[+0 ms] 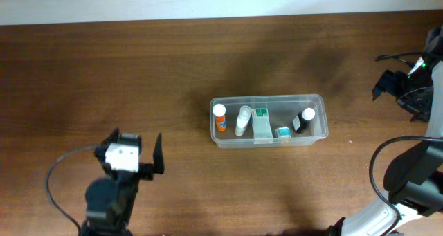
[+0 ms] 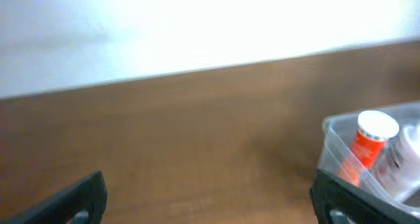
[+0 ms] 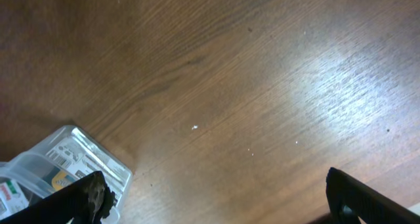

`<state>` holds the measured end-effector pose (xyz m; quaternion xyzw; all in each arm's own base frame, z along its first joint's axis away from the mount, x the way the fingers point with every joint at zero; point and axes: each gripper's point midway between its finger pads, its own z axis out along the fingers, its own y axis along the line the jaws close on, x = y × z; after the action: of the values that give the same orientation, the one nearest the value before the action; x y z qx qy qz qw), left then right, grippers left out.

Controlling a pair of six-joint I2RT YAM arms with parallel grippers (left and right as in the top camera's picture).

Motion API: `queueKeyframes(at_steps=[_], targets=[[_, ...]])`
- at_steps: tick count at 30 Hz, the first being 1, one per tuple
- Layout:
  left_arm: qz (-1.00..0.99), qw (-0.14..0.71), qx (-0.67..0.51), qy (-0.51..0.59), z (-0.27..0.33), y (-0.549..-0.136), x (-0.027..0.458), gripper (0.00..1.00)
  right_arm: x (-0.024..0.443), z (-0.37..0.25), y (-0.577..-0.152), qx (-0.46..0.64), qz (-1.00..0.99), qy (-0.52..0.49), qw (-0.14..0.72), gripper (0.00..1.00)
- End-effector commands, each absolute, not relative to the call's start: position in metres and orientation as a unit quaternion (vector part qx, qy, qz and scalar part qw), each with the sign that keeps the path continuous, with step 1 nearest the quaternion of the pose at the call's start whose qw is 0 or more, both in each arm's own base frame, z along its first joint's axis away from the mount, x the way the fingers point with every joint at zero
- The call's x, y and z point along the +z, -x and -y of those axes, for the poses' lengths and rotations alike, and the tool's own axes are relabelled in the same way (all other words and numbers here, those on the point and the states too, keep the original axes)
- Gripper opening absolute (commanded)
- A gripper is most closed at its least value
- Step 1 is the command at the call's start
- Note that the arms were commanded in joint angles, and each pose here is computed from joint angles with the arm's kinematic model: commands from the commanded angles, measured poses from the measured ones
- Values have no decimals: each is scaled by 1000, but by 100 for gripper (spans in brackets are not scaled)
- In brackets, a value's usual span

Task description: Pack container

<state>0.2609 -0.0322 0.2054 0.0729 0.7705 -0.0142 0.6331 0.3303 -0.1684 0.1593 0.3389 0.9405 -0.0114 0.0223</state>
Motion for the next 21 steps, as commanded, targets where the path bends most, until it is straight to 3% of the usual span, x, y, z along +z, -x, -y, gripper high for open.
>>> queueKeyframes(at_steps=[1, 12, 21], targets=[[-750, 658, -2, -68, 25, -254, 194, 99, 160, 169, -330, -12, -940, -341, 24, 98], [-699, 713, 6, -52, 18, -243, 192, 100, 160, 169, -330, -12, -940, -341, 23, 98], [-738, 673, 15, -47, 12, -244, 157, 99, 160, 169, -330, -12, -940, -340, 24, 98]])
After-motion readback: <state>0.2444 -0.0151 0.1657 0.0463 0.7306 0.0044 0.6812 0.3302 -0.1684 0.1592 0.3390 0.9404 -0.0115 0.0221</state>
